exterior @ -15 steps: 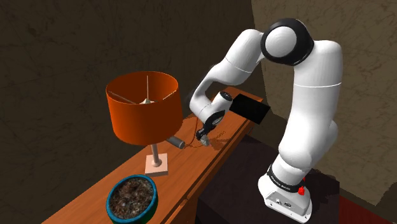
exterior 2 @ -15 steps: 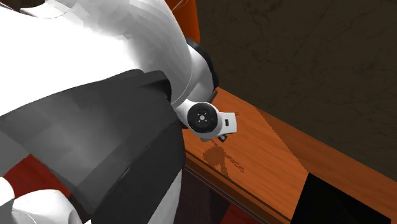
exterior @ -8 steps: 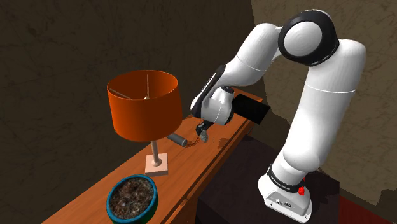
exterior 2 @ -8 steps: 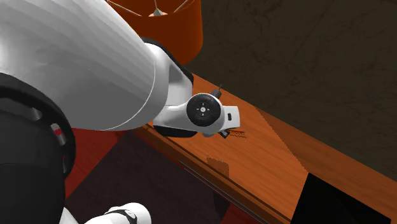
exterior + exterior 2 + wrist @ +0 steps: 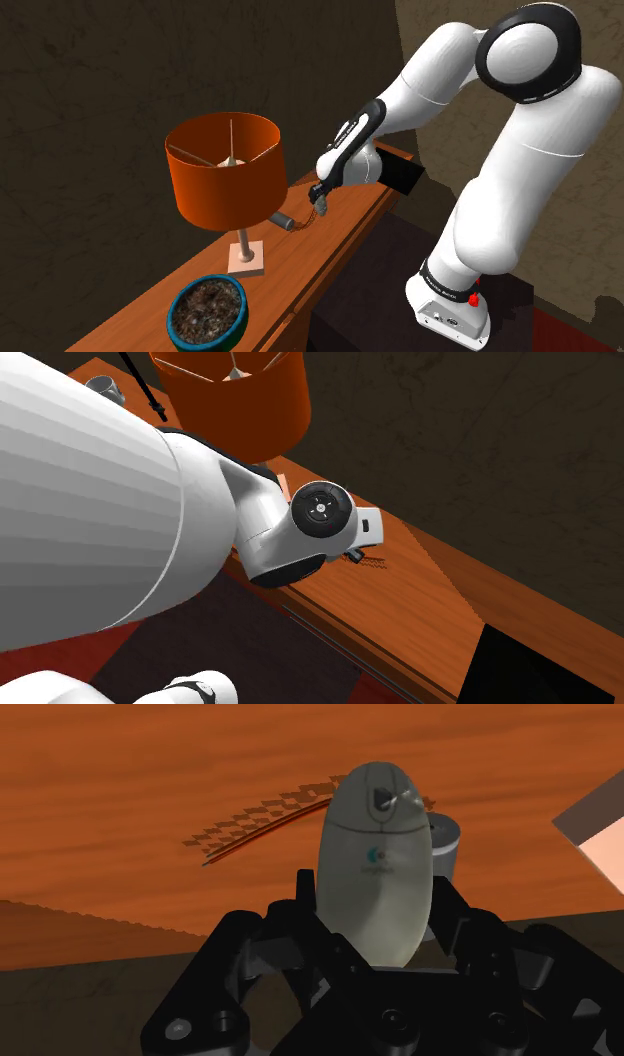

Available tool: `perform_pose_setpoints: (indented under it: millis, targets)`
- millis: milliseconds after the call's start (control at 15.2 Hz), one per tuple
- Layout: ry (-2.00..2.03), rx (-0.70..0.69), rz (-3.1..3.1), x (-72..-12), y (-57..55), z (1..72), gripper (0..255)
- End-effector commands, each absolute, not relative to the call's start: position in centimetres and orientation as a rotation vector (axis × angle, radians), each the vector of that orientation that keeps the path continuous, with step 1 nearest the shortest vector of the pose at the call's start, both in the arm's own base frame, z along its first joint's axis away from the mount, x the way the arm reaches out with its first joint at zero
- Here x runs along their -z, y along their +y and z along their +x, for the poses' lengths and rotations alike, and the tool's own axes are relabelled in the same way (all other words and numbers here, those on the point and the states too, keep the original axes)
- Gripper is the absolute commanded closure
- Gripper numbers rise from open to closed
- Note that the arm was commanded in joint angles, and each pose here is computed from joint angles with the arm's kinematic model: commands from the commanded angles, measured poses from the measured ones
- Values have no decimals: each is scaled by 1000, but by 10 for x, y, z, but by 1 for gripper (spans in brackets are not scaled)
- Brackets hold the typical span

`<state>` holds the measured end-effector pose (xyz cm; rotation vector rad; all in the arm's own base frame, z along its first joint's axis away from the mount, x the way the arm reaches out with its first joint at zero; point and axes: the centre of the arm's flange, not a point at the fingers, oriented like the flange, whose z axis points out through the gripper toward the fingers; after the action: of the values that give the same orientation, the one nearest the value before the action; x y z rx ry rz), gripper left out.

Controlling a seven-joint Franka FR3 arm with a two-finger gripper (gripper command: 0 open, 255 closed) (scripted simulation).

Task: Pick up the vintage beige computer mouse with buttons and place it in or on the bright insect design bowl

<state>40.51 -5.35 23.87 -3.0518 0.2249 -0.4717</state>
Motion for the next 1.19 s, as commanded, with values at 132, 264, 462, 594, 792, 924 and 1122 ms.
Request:
perform_pose_setpoints:
  millis: [132, 264, 462, 594, 792, 924, 1122]
  targets:
    - [221, 471, -3054, -260, -52, 405, 255]
    - [221, 471, -3054, -271, -52, 405, 255]
    - [221, 471, -3054, -273, -25, 406, 255]
    - [221, 471, -3054, -274, 1, 407, 255]
    - [221, 471, -3054, -274, 41, 409, 255]
    - [221, 471, -3054, -274, 67, 410, 255]
    - [221, 471, -3054, -275, 107, 411, 255]
